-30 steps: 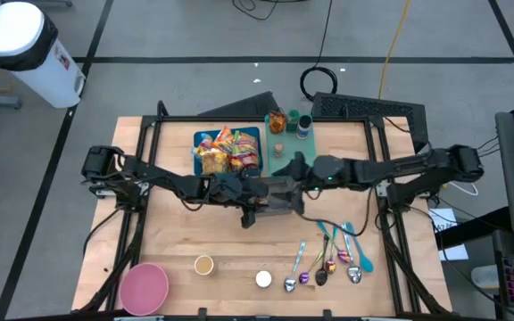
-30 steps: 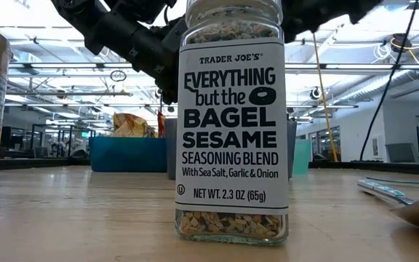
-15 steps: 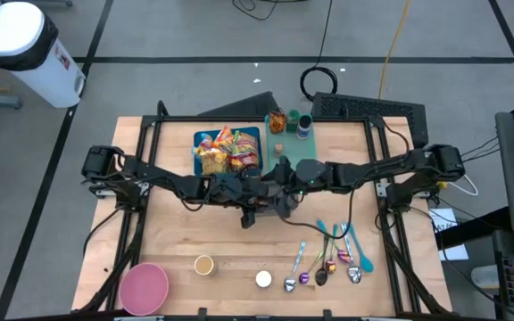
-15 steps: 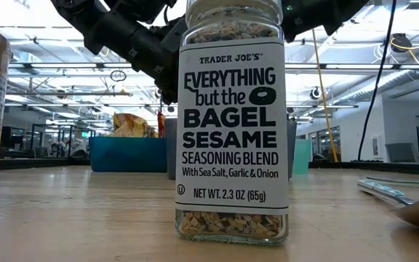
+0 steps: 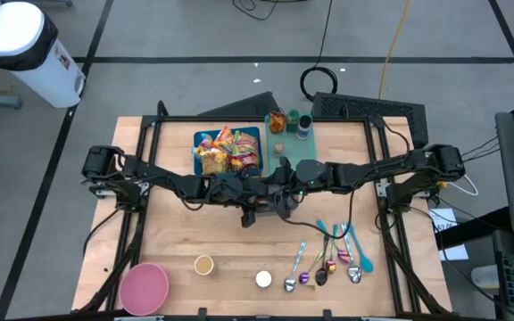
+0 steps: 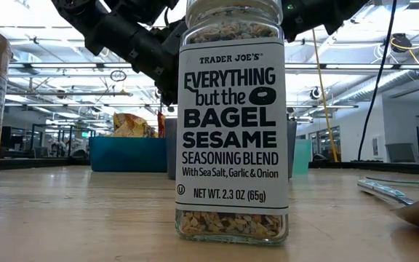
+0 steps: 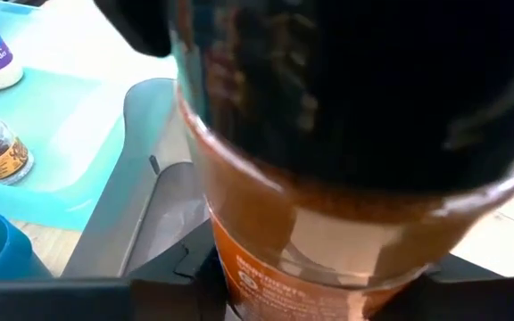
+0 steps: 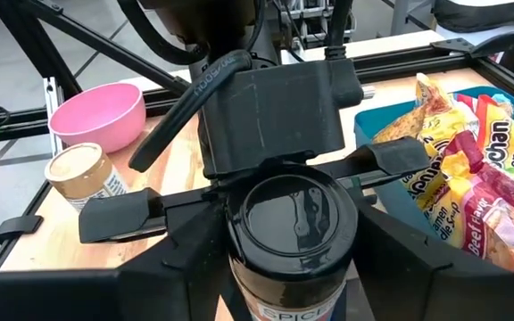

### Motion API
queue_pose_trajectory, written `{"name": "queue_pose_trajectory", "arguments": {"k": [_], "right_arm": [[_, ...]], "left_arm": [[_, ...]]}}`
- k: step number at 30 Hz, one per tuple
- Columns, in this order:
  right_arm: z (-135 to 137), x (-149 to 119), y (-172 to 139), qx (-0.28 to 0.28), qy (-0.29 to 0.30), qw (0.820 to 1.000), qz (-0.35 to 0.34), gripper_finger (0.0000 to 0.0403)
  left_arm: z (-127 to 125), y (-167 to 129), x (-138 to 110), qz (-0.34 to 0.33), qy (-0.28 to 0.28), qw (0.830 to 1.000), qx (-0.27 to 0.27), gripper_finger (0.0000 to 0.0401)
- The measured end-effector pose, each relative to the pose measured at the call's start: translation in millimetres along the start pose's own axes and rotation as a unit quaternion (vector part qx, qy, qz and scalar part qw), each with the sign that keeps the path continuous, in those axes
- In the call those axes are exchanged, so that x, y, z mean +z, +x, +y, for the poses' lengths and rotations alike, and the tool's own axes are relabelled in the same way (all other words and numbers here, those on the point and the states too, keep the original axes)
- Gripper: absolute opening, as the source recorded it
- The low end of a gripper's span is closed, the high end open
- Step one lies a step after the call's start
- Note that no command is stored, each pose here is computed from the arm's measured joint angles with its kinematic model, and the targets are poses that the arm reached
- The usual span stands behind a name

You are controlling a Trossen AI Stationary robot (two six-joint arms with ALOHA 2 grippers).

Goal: Pick & Place Food Item
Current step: Put the orange seasoning bottle into the green bin

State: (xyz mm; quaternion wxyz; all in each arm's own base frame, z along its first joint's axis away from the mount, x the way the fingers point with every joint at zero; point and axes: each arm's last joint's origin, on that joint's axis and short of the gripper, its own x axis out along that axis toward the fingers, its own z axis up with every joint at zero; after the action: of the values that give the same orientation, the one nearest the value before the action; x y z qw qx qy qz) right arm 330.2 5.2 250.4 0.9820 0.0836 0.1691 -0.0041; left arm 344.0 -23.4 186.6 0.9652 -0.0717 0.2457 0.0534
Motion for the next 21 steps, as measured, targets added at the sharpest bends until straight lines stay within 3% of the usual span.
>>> {"name": "queue_pose_trajectory", "arguments": {"k": [7, 11, 16, 21], "right_arm": [[0.8, -3.4, -3.9, 0.02, 0.001, 0.999, 0.029, 0.0193], [-0.3, 5.7, -20.5, 0.01, 0.0, 1.0, 0.029, 0.0193], [-3.7, 20.9, -48.4, -0.06, -0.029, 0.998, 0.007, 0.0193], [-19.2, 27.7, -69.7, -0.2, -0.079, 0.976, -0.016, 0.0193]], "left_arm": [[-1.1, -8.8, 9.0, -0.012, -0.024, 0.999, -0.032, 0.0308], [1.8, -28.5, 25.7, -0.034, -0.026, 0.998, -0.053, 0.0352], [6.1, -53.0, 46.0, -0.08, -0.032, 0.995, -0.058, 0.0381], [7.3, -62.5, 53.8, -0.103, -0.034, 0.992, -0.06, 0.0389]]}}
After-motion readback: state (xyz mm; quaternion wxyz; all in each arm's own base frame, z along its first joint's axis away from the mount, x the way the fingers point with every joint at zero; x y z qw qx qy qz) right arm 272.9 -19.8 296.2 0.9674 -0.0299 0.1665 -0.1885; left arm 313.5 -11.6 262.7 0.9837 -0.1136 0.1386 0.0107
